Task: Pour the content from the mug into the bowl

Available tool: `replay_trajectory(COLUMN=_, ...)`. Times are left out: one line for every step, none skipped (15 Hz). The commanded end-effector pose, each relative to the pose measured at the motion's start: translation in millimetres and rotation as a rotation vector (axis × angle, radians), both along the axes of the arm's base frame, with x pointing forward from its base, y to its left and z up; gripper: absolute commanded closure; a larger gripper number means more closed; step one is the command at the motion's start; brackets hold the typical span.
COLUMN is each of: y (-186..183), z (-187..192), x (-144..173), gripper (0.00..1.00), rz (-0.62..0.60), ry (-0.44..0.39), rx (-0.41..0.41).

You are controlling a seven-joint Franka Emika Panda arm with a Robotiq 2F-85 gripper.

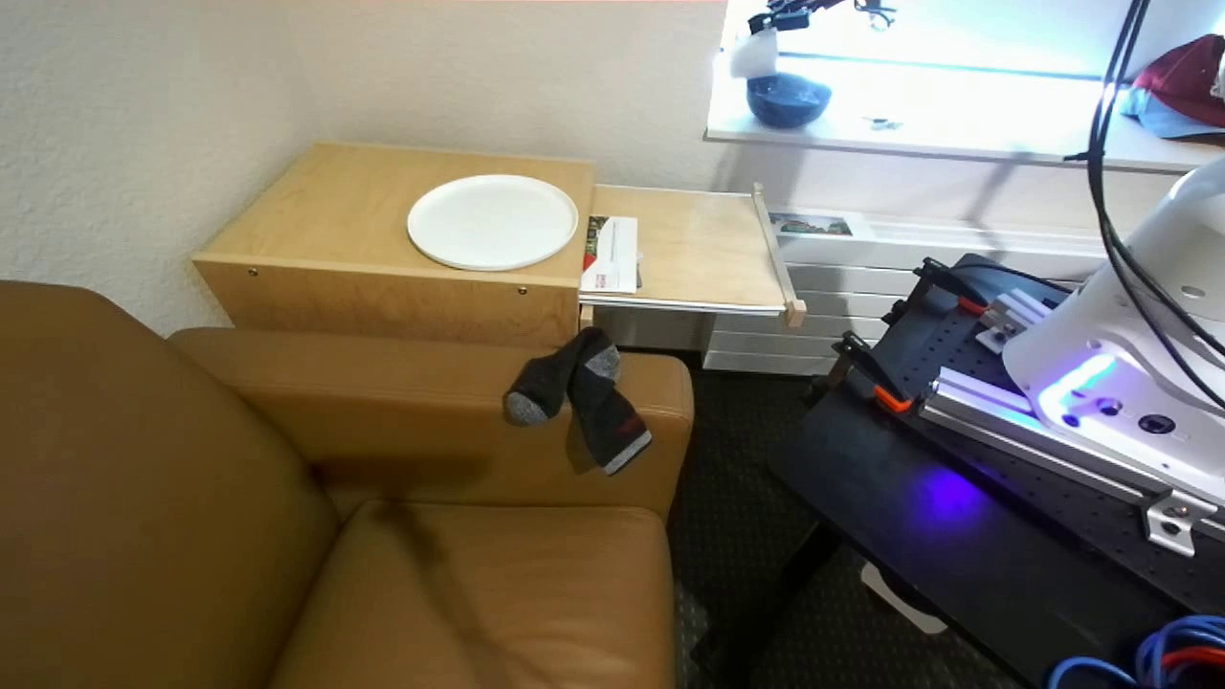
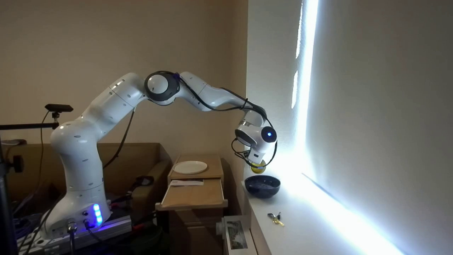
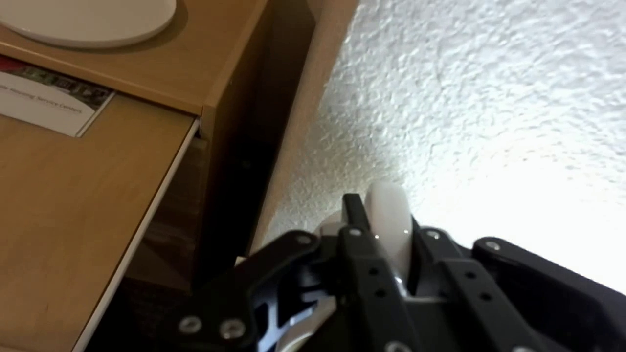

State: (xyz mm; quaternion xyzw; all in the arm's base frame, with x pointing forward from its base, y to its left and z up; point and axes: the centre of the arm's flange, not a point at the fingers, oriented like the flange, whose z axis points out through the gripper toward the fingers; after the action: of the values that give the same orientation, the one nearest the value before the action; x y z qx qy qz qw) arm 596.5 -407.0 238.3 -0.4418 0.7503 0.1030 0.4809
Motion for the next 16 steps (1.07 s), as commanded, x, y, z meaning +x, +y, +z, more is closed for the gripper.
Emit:
replay_trajectory(y=-35, z=-12, x=-3, gripper=0.96, rz=0.008, ry=-0.091, rx=0.108)
replay_trajectory(y=-45, z=-17, x=-9, gripper=0.96, rz=0.01, ry=-0.116, rx=0.128)
replay_trajectory(y=-55, z=-21, x=-15, gripper=0.96, rz=0.021, ry=-0.143, rx=0.149)
replay_trajectory(y=-65, z=-21, x=-23, gripper=0.96, rz=0.024, ry=-0.176, rx=0.161)
replay_trajectory(y=-75, z=-22, x=-31, gripper=0.96, rz=0.035, ry=-0.211, rx=0.167)
replay_trajectory(y=-84, z=-22, x=-36, gripper=0.96, rz=0.047, ry=-0.241, rx=0.17)
replay_trajectory(y=-91, z=-20, x=-42, gripper=0.96, rz=0.059, ry=-0.287, rx=0.183)
replay_trajectory(y=-94, z=-20, x=-45, gripper=0.96, rz=0.06, ry=-0.32, rx=0.202)
replay_trajectory(y=-97, z=-19, x=-46, gripper=0.96, rz=0.062, ry=-0.349, rx=0.224)
replay_trajectory(y=-100, z=-20, x=-47, gripper=0.96, rz=0.069, ry=-0.381, rx=0.253)
replay_trajectory(y=-99, z=-20, x=-46, gripper=0.96, rz=0.077, ry=-0.405, rx=0.293)
replay_trajectory(y=-96, z=-23, x=-45, gripper=0.96, rz=0.087, ry=-0.43, rx=0.328)
replay_trajectory(y=-89, z=-25, x=-42, gripper=0.96, rz=0.1, ry=-0.445, rx=0.36)
replay_trajectory(y=-81, z=-28, x=-40, gripper=0.96, rz=0.114, ry=-0.454, rx=0.382)
replay_trajectory(y=-76, z=-31, x=-38, gripper=0.96, rz=0.131, ry=-0.46, rx=0.403)
replay_trajectory(y=-68, z=-37, x=-37, gripper=0.96, rz=0.151, ry=-0.457, rx=0.419)
